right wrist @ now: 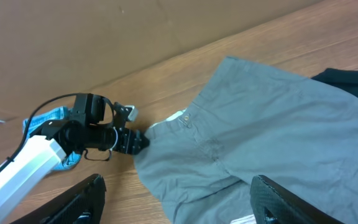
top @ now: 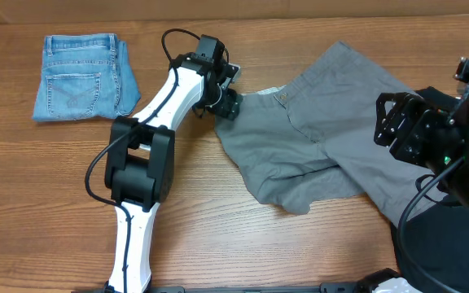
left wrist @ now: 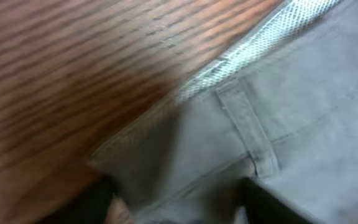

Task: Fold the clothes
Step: 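Drag the grey shorts leftward to the table center with the right gripper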

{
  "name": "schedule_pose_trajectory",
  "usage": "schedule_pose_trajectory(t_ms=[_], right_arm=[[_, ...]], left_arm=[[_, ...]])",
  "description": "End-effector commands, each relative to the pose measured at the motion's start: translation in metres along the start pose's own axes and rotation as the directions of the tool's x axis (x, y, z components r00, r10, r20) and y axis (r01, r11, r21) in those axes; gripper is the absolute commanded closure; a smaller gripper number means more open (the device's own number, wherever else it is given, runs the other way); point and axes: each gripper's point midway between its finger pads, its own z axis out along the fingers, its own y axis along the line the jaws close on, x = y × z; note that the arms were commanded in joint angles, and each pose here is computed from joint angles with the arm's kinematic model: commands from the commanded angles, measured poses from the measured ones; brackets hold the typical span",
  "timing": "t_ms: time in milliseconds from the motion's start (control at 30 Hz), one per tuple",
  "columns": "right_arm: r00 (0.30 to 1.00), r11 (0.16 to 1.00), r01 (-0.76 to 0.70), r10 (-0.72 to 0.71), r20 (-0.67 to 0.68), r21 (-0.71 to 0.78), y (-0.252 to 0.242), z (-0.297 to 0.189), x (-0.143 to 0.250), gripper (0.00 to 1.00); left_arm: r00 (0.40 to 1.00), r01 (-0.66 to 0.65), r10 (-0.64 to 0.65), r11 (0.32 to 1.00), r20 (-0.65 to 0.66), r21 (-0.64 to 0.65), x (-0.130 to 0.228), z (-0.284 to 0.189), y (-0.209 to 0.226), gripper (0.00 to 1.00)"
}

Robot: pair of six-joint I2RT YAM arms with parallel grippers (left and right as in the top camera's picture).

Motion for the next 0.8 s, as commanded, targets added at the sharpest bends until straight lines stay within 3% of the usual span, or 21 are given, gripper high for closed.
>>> schedule_pose_trajectory(t_ms=[0,33,133,233,367,600,667,700,767], right_arm=[[1.000,1.000,-0.010,0.010,0.011,-0.005,0.000,-0.004,-0.002,0.22],[1.000,1.000,-0.009,0.010,0.011,-0.003,-0.001,-0.004,-0.002,0.23],[1.000,1.000,-0.009,0.008,0.011,0.004,-0.002,-0.004,-0.002,0.23],[1.000,0.999,-0.003,0.003,0.003,0.041,-0.008,-0.001,0.000,0.23],[0.999,0.996,-0.003,0.007,-0.047,0.090,-0.014,0.008,0.008,0.24],[0.983,0.985,0.011,0.021,-0.181,0.173,-0.015,0.047,0.027,0.22],[0.976,0.980,0.027,0.016,-0.217,0.197,-0.014,0.061,0.031,0.21],[0.972,0.977,0.035,0.015,-0.235,0.209,-0.013,0.069,0.033,0.20],[0.965,0.972,0.049,0.013,-0.264,0.230,-0.011,0.086,0.035,0.15]], left_arm=[[0.999,0.018,-0.020,0.998,-0.042,-0.059,0.010,0.010,0.011,0.74],[0.995,0.067,-0.075,0.989,-0.063,-0.130,0.018,0.007,0.027,0.95],[0.971,0.191,-0.222,0.942,-0.086,-0.277,0.035,-0.003,0.065,0.96],[0.911,0.346,-0.402,0.864,-0.089,-0.366,0.059,-0.026,0.108,0.96],[0.823,0.506,-0.565,0.774,-0.054,-0.380,0.079,-0.070,0.154,0.96],[0.742,0.664,-0.647,0.672,0.177,-0.328,0.087,-0.198,0.197,0.96],[0.731,0.681,-0.638,0.669,0.241,-0.296,0.085,-0.229,0.196,0.80],[0.728,0.686,-0.631,0.669,0.268,-0.286,0.084,-0.243,0.194,0.67],[0.728,0.685,-0.615,0.671,0.305,-0.282,0.085,-0.264,0.189,0.53]])
